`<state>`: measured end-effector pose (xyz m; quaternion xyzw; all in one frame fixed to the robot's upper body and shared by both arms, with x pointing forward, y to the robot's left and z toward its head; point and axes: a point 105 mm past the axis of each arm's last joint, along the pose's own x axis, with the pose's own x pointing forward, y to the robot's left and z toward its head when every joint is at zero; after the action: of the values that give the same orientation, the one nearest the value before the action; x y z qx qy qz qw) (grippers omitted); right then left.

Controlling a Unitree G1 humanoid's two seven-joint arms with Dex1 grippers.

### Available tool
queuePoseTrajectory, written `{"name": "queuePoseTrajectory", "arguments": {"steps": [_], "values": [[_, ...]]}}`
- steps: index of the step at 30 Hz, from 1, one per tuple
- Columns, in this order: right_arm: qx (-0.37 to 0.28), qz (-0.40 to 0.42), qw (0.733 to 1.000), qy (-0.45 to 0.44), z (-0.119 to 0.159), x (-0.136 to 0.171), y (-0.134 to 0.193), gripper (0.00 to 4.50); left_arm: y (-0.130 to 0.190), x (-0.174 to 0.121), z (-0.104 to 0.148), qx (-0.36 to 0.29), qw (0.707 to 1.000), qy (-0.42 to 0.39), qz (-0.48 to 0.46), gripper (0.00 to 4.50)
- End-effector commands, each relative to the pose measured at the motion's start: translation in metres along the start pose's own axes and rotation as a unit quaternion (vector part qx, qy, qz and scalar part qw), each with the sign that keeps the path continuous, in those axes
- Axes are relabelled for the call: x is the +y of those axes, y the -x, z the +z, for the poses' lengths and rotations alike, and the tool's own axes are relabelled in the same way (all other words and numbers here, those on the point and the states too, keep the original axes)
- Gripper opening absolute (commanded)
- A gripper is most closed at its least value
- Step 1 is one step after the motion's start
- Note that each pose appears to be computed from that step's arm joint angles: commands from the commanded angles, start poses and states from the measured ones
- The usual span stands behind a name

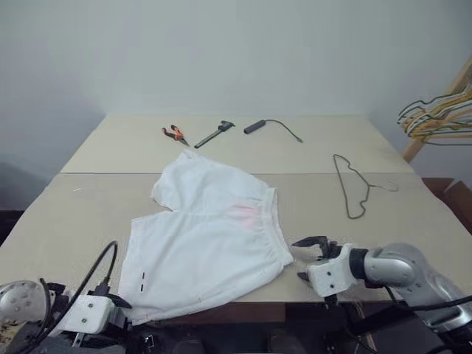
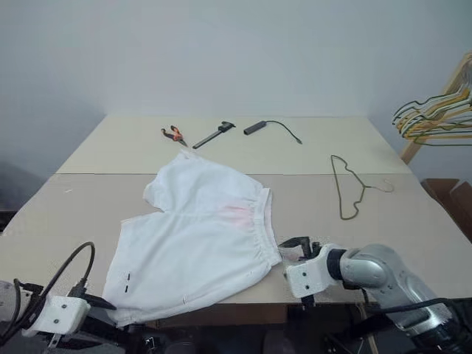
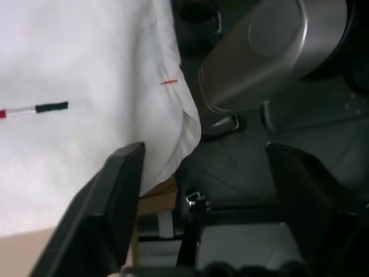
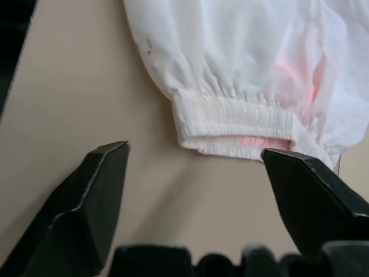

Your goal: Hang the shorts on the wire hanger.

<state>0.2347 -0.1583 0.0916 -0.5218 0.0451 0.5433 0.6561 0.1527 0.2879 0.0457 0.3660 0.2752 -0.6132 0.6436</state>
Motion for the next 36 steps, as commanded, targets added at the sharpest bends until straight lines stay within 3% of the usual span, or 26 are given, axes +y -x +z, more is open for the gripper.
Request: {"name": "queuePoseTrajectory", "arguments": {"steps": [1,3,6,9,15,20,25,29,36], "values": [[-0.011,-0.084,0.994,-0.067,-0.005,-0.04,0.027,4.5,0.041,0.041,0.014,-0.057,0.991,-0.011,0.118,4.47],[-0.011,-0.149,0.98,-0.132,-0.021,-0.066,0.038,4.5,0.061,0.063,0.054,-0.138,0.976,-0.024,0.167,4.47],[0.045,-0.229,0.946,-0.225,-0.056,-0.095,0.044,4.5,0.075,0.094,0.119,-0.226,0.954,-0.033,0.192,4.47],[0.084,-0.267,0.918,-0.283,-0.076,-0.108,0.045,4.5,0.078,0.103,0.155,-0.261,0.948,-0.028,0.182,4.47],[0.18,-0.33,0.829,-0.413,-0.117,-0.123,0.046,4.5,0.074,0.117,0.21,-0.331,0.928,-0.014,0.169,4.47],[0.236,-0.355,0.754,-0.5,-0.143,-0.124,0.05,4.5,0.071,0.121,0.237,-0.377,0.915,-0.001,0.146,4.47],[0.266,-0.37,0.667,-0.589,-0.165,-0.124,0.05,4.5,0.065,0.123,0.247,-0.392,0.91,-0.008,0.132,4.47],[0.272,-0.36,0.629,-0.633,-0.175,-0.119,0.043,4.5,0.065,0.124,0.249,-0.401,0.907,0.0,0.129,4.47],[0.267,-0.333,0.595,-0.681,-0.183,-0.109,0.028,4.5,0.064,0.123,0.243,-0.401,0.908,0.013,0.122,4.47]]}}
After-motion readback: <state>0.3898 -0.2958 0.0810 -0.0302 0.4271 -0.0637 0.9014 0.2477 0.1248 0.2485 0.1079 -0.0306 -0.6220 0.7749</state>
